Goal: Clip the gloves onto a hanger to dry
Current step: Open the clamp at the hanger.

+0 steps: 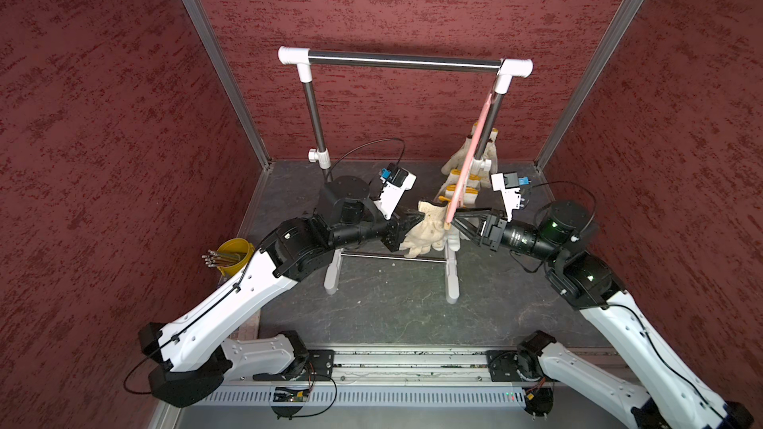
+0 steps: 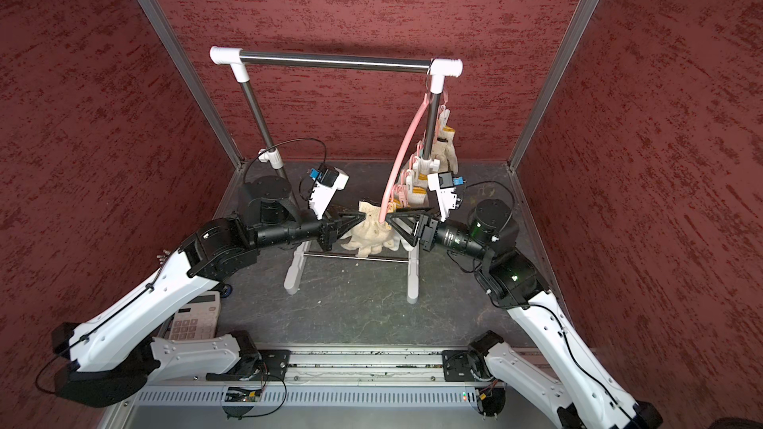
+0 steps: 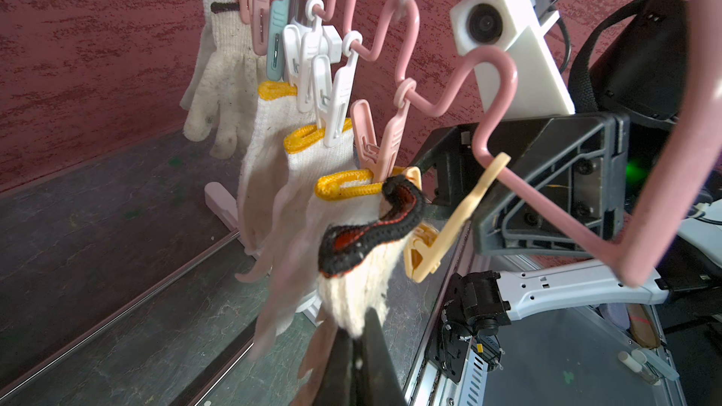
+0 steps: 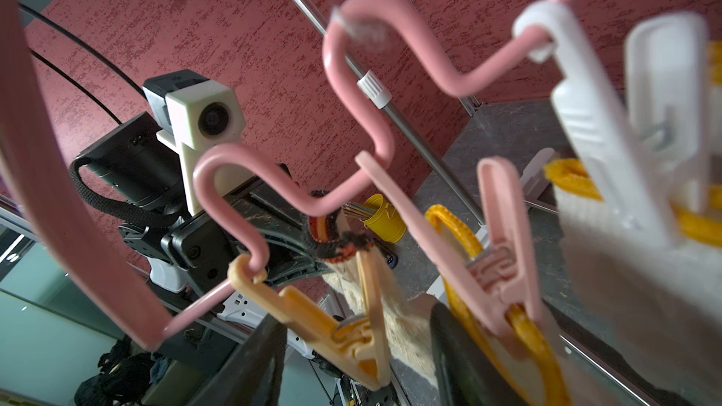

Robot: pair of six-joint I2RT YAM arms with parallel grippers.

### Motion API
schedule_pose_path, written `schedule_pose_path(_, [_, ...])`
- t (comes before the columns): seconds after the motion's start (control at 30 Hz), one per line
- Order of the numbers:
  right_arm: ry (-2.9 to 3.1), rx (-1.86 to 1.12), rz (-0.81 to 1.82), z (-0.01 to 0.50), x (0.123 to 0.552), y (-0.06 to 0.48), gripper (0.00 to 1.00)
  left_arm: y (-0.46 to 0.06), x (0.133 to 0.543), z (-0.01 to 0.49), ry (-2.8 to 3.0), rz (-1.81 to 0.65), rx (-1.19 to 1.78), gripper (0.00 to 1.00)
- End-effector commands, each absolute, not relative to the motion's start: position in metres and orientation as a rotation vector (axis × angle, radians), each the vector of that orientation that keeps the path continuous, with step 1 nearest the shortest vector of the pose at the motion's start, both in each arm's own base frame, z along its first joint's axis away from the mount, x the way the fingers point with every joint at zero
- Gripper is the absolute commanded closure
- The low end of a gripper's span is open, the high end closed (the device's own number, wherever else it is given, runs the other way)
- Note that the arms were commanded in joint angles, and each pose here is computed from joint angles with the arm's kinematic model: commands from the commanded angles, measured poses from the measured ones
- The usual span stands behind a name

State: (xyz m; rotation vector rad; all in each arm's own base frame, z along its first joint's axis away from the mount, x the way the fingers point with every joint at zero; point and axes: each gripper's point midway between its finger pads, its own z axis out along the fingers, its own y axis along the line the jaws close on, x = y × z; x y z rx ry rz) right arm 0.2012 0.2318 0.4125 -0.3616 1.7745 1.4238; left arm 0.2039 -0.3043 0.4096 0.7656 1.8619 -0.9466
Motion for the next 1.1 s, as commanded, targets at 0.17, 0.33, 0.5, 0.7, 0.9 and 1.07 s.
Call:
schedule_pose_path(0.17, [1.682, -0.396, 1.408, 0.436, 0.204, 0.235, 0.42, -0.303, 0.203, 0.425, 1.819, -0.964, 0.765, 1.00])
schedule_pose_path(0.33, [1.662, -0.399, 1.404, 0.446, 0.208, 0.237, 0.43, -0.303, 0.202, 0.423, 1.825, -0.965, 0.763, 1.00])
schedule_pose_path(0.5, [1.673, -0.411, 1.376, 0.449, 0.214, 0.243, 0.45, -0.303, 0.202, 0.423, 1.828, -0.969, 0.762, 1.00])
schedule_pose_path(0.7, [1.695, -0.414, 1.332, 0.447, 0.217, 0.246, 0.49, -0.301, 0.201, 0.422, 1.833, -0.965, 0.760, 1.00])
schedule_pose_path(0.9, [1.713, -0.418, 1.305, 0.445, 0.219, 0.247, 0.56, -0.299, 0.201, 0.420, 1.834, -0.961, 0.758, 1.00])
schedule_pose_path(1.07, [1.719, -0.420, 1.294, 0.445, 0.219, 0.246, 0.59, -0.299, 0.200, 0.421, 1.834, -0.959, 0.756, 1.00])
